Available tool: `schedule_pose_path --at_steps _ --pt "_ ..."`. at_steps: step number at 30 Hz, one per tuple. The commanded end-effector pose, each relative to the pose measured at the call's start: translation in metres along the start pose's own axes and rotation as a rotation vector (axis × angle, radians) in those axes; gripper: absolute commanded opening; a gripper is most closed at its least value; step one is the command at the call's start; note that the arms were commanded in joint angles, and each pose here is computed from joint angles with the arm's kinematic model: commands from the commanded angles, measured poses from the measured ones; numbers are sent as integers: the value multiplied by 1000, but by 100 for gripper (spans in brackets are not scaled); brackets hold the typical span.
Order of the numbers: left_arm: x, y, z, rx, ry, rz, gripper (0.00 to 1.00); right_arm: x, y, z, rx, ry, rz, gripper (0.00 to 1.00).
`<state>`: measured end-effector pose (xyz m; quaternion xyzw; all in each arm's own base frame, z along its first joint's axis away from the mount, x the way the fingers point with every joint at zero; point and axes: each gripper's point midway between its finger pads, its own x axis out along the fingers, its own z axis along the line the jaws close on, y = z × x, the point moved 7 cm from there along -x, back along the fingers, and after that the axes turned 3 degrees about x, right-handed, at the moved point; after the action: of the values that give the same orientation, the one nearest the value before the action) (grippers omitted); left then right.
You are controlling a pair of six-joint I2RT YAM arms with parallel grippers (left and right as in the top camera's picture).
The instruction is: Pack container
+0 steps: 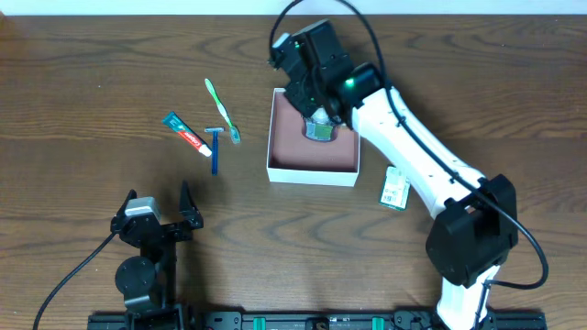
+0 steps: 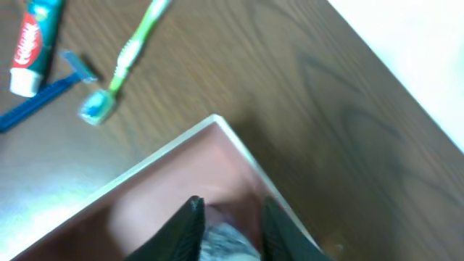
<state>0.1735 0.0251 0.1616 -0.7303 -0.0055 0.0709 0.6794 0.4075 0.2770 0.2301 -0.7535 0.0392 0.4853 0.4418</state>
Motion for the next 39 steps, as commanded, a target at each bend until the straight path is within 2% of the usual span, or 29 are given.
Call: schedule_pose_path --at_steps 1,14,19,27,39 --pt "1 12 1 12 2 47 98 -17 -16 18 -39 -38 -49 21" --pt "1 12 1 12 3 47 98 22 13 19 -30 -36 86 7" --pt "1 12 1 12 2 47 98 40 28 22 -106 -51 153 4" --pt "1 12 1 12 3 47 98 42 37 25 -282 -84 191 1" --pt "1 12 1 12 2 47 98 54 35 32 -422 -162 143 1"
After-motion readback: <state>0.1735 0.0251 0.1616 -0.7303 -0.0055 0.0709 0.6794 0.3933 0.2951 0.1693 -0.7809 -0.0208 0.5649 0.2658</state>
